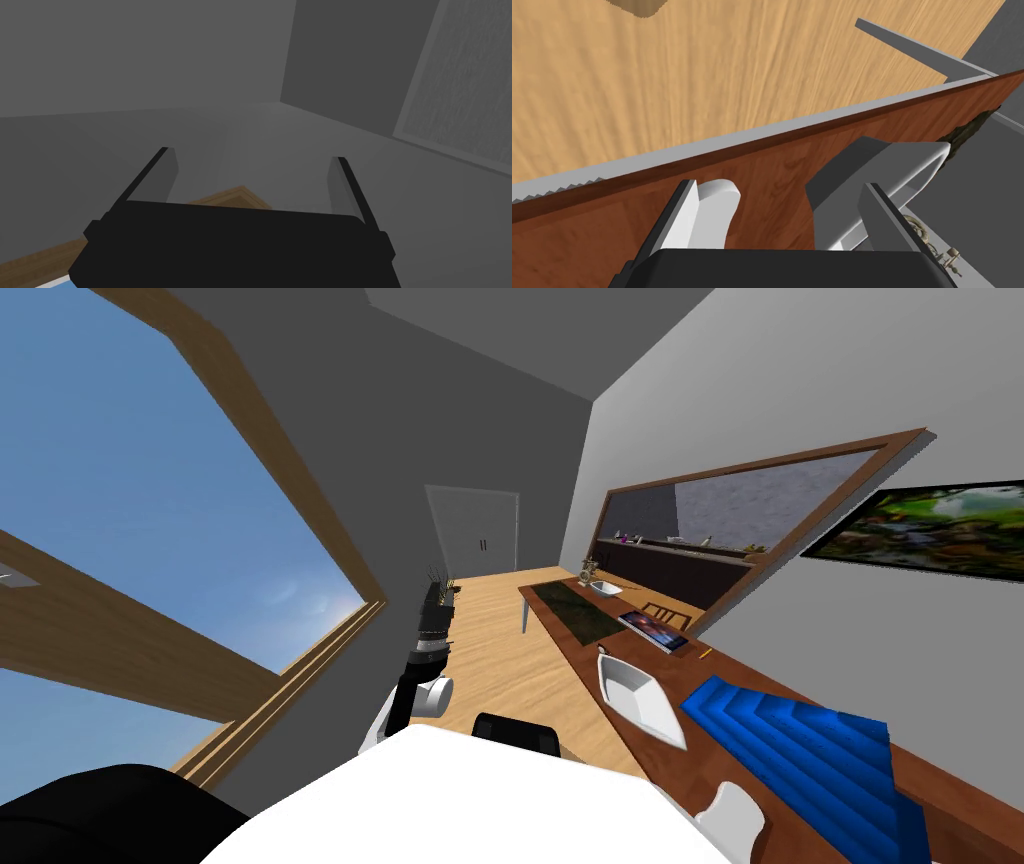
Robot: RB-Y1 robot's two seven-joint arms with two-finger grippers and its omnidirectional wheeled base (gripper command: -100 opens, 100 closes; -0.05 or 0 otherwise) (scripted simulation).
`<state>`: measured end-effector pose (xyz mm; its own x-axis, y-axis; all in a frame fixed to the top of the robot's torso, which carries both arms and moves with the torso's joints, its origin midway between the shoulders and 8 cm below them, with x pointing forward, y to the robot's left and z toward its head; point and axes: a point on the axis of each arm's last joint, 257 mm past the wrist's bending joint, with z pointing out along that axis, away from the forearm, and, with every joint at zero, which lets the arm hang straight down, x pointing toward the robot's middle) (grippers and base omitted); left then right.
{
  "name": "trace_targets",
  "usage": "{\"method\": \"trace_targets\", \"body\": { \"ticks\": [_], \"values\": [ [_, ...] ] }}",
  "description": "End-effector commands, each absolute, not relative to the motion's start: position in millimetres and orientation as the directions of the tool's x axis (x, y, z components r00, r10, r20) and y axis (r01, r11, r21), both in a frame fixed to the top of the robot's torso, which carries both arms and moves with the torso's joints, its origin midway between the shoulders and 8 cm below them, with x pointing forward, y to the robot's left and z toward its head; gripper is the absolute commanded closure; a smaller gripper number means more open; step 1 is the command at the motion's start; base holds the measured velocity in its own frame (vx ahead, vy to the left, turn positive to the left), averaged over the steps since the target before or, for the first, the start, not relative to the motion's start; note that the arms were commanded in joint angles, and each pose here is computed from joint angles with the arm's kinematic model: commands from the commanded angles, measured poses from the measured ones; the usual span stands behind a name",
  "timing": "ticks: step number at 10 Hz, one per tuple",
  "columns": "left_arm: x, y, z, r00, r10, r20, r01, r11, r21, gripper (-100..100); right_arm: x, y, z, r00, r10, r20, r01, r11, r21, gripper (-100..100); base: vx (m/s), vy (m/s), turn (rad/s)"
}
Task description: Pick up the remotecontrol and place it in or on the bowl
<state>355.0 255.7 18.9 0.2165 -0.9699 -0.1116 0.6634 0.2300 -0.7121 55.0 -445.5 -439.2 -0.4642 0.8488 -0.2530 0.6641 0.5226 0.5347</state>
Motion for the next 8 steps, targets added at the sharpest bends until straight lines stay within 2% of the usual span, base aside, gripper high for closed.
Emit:
{"method": "trace_targets", "body": {
  "ticks": [1,4,7,8],
  "values": [
    [355,256,19,0.216,-0.970,-0.112,0.663,0.230,-0.712,0,15,-470,-452,-0.441,0.870,-0.222,0.750,0.492,0.442,-100,0.098,-0.037,0.411],
    [355,256,19,0.217,-0.970,-0.112,0.663,0.230,-0.712,0,-11,-482,-459,-0.421,0.883,-0.205,0.794,0.468,0.387,-100,0.070,-0.024,0.119],
    [355,256,19,0.217,-0.970,-0.112,0.663,0.230,-0.712,0,-84,-512,-470,-0.350,0.921,-0.173,0.894,0.383,0.232,-100,0.110,-0.037,0.255],
    [355,256,19,0.217,-0.970,-0.112,0.663,0.230,-0.712,0,-84,-512,-470,-0.350,0.921,-0.174,0.894,0.383,0.231,-100,0.080,-0.049,0.067]
  ]
}}
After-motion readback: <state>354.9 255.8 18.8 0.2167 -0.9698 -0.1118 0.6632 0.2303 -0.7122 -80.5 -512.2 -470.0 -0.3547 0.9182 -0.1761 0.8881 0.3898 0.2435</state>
